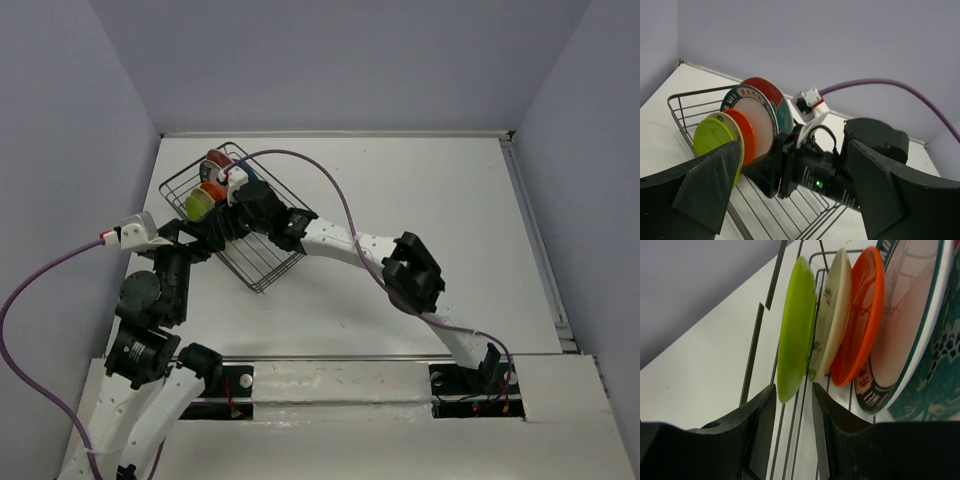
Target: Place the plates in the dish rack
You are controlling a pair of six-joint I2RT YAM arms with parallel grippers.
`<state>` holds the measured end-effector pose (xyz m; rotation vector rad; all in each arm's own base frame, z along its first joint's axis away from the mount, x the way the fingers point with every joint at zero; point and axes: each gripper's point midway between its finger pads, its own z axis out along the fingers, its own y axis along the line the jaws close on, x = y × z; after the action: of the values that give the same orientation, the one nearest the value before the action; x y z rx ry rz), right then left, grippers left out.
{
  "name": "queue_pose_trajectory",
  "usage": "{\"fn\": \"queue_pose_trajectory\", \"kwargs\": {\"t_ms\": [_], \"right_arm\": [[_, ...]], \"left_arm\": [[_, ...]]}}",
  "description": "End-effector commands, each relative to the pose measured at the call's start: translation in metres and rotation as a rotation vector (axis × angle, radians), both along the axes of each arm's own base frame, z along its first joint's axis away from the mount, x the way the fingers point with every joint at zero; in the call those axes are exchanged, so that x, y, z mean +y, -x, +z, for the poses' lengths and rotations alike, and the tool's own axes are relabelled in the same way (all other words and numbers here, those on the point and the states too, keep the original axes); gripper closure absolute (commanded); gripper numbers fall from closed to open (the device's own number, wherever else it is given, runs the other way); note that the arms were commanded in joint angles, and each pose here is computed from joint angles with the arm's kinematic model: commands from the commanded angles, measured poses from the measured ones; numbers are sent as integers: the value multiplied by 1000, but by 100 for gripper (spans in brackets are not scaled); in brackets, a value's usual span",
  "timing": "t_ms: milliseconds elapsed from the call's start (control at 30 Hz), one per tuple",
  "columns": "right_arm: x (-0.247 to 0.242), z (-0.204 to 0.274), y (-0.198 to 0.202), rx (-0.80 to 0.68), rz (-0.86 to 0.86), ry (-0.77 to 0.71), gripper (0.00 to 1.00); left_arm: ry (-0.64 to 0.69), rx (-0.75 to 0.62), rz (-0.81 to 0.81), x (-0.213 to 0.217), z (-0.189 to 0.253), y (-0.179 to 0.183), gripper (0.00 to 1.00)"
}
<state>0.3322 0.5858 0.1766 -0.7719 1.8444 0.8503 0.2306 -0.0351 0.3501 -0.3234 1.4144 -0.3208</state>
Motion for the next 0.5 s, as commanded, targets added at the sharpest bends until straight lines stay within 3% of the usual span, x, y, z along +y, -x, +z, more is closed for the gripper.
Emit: {"fn": "queue_pose_trajectory", "kwargs": {"t_ms": [0, 233, 400, 433, 467], "right_arm": [[23, 38, -3, 15, 61, -98, 59], [37, 18, -13, 33, 40, -96, 67], [40, 15, -12, 44, 51, -101, 68], [41, 21, -13, 35, 49, -113, 74], [42, 16, -16, 36, 31, -110, 86]], "left_arm": [[-1, -22, 20, 3, -2, -2, 1], [2, -52, -2, 1, 1, 3, 1], [9, -69, -6, 2, 5, 6, 1], [10, -71, -10, 2, 6, 6, 1], [11, -71, -11, 2, 5, 6, 1]]}}
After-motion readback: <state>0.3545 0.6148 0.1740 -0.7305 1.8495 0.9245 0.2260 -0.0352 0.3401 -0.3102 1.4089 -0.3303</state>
